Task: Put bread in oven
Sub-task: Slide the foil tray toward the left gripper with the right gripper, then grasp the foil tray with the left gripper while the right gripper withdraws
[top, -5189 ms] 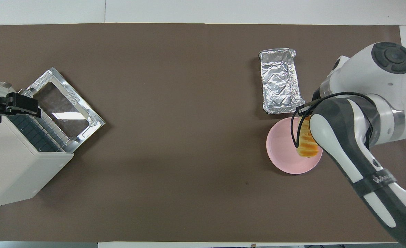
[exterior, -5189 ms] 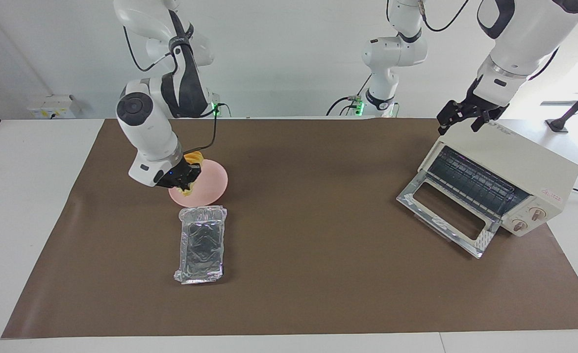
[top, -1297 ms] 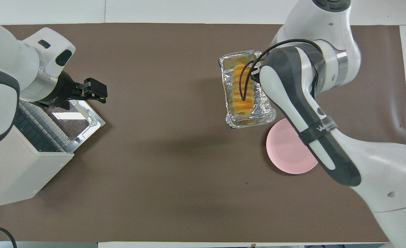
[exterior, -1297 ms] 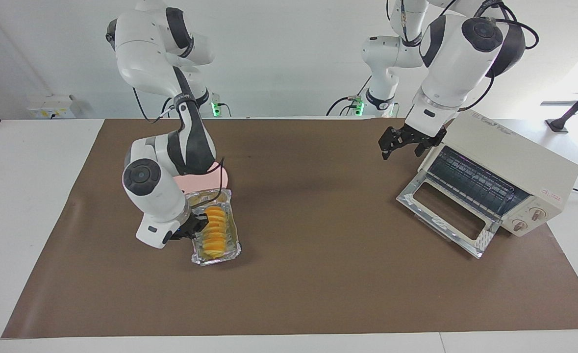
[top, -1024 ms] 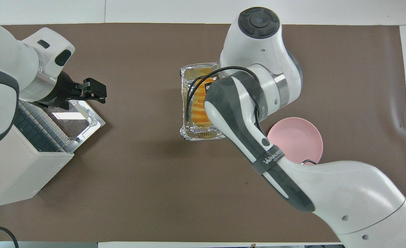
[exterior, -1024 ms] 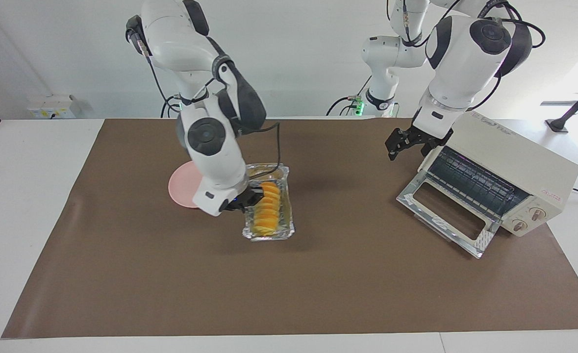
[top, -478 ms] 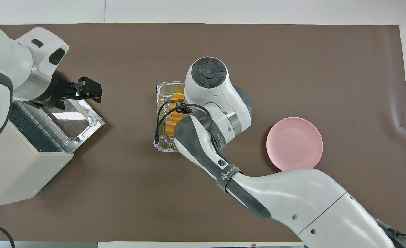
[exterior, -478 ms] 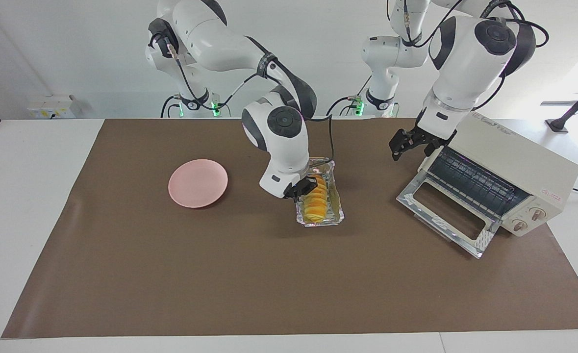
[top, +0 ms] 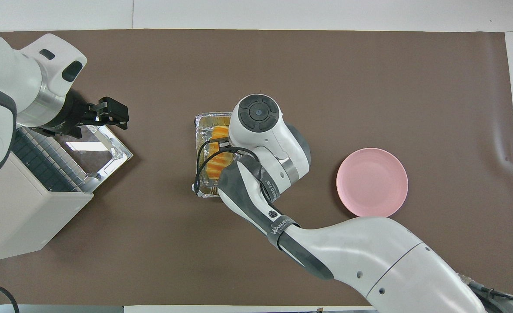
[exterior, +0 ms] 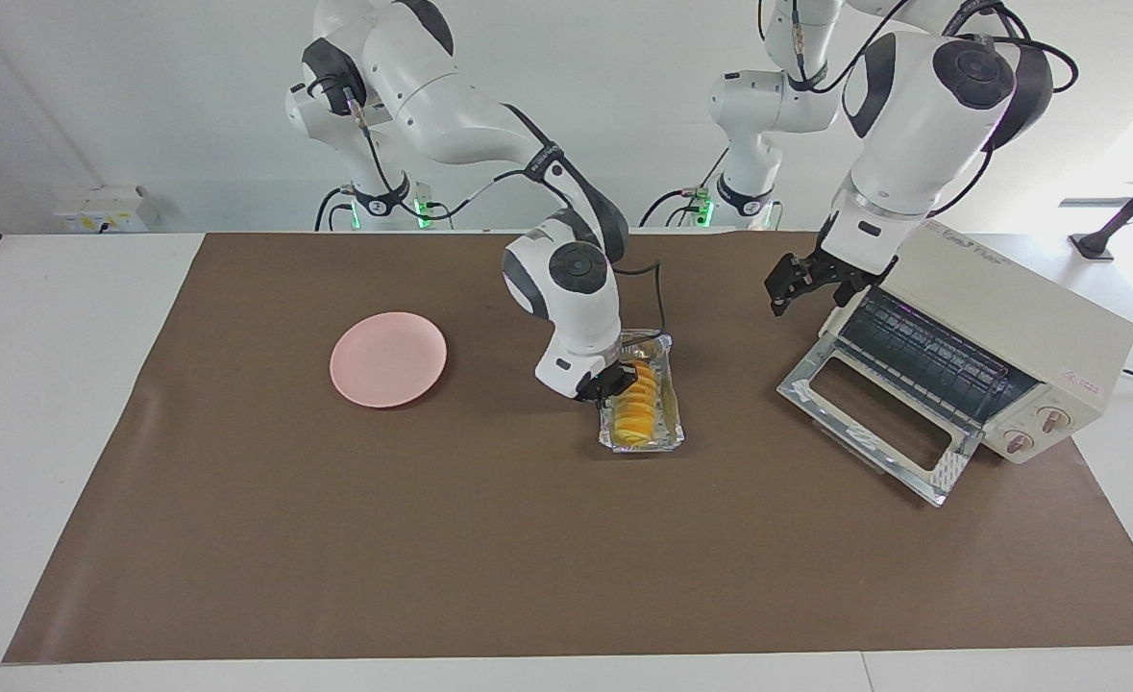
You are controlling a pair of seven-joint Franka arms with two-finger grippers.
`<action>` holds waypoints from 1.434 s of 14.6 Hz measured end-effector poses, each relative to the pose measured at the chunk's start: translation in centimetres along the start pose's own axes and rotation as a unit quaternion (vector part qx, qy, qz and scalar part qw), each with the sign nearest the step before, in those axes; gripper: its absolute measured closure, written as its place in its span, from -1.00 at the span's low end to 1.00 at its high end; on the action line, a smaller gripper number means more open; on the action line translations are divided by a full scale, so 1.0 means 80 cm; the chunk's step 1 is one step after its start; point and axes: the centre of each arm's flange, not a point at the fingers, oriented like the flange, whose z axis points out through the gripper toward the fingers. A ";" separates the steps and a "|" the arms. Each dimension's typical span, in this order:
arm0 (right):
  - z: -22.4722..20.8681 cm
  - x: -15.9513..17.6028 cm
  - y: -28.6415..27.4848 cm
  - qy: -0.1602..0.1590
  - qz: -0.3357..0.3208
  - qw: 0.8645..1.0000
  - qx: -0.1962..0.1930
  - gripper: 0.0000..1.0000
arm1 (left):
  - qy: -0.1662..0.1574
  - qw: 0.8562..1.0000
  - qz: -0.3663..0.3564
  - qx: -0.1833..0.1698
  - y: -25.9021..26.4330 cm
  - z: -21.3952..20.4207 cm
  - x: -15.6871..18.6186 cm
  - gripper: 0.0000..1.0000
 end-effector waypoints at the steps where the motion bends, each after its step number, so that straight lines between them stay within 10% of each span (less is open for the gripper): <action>1: -0.002 -0.001 -0.002 0.001 -0.001 1.000 0.000 0.89 | 0.000 1.000 0.000 0.000 0.000 0.000 0.000 -1.00; 11: -0.169 0.051 0.142 -0.020 0.010 0.999 -0.030 -1.00 | 0.004 1.000 0.014 -0.004 0.064 0.048 0.008 -1.00; 16: -0.254 0.061 0.318 -0.030 -0.025 0.999 -0.036 -1.00 | 0.024 0.999 0.041 -0.020 0.214 0.154 -0.025 -1.00; 21: -0.325 0.019 0.349 -0.048 -0.051 0.996 -0.048 -1.00 | -0.004 0.998 0.064 -0.006 0.300 0.283 -0.064 -1.00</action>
